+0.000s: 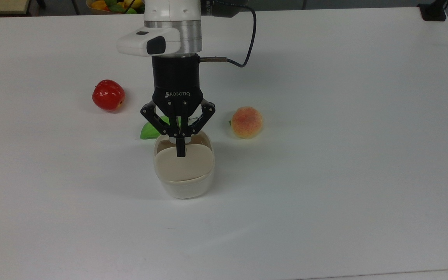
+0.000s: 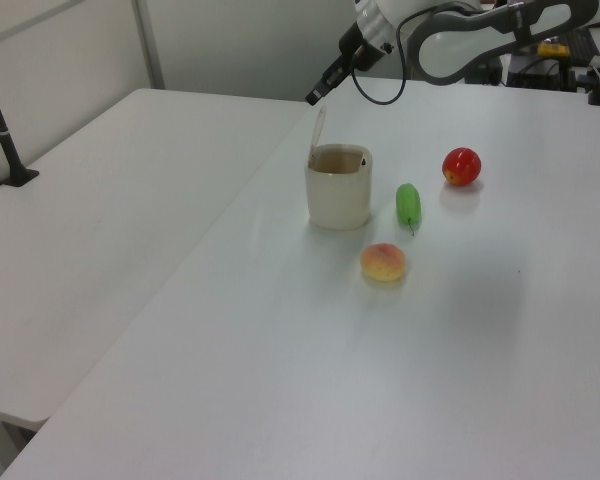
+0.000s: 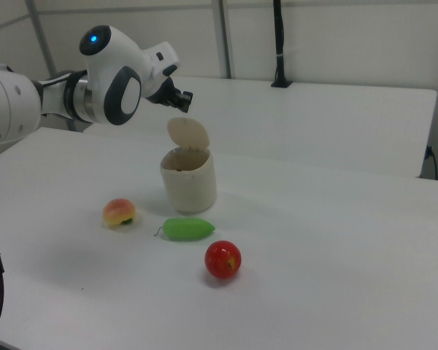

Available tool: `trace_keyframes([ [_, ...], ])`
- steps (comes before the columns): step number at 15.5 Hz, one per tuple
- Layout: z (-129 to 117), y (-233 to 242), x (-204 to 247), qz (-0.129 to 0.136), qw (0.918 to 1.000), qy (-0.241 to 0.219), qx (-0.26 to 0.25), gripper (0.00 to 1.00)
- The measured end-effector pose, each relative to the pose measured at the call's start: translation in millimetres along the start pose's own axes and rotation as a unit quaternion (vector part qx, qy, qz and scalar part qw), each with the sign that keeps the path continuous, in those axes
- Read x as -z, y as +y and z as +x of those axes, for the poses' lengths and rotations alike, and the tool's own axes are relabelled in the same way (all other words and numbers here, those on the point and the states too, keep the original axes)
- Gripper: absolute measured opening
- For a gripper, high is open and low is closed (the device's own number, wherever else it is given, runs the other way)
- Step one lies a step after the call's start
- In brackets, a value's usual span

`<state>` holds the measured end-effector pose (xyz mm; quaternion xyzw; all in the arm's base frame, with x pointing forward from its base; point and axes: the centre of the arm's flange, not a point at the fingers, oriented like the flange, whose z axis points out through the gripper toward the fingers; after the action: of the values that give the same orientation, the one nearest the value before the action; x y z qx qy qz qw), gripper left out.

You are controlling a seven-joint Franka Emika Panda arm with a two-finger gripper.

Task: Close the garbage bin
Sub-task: 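Push the raised lid down onto the bin opening with the gripper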

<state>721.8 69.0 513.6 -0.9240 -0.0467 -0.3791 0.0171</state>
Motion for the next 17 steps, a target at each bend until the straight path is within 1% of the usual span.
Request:
trace_keyframes([
  [6, -2, -1, -3, 0.001, 1.0, -0.003, 0.0, 0.01],
  [8, -6, -1, -6, 0.001, 0.9999, -0.011, 0.001, 0.01],
  [13, -13, -1, -7, -0.001, 0.9973, -0.073, 0.001, 0.01],
  [17, -20, 0, -2, -0.003, 0.9919, -0.127, 0.002, 0.01],
])
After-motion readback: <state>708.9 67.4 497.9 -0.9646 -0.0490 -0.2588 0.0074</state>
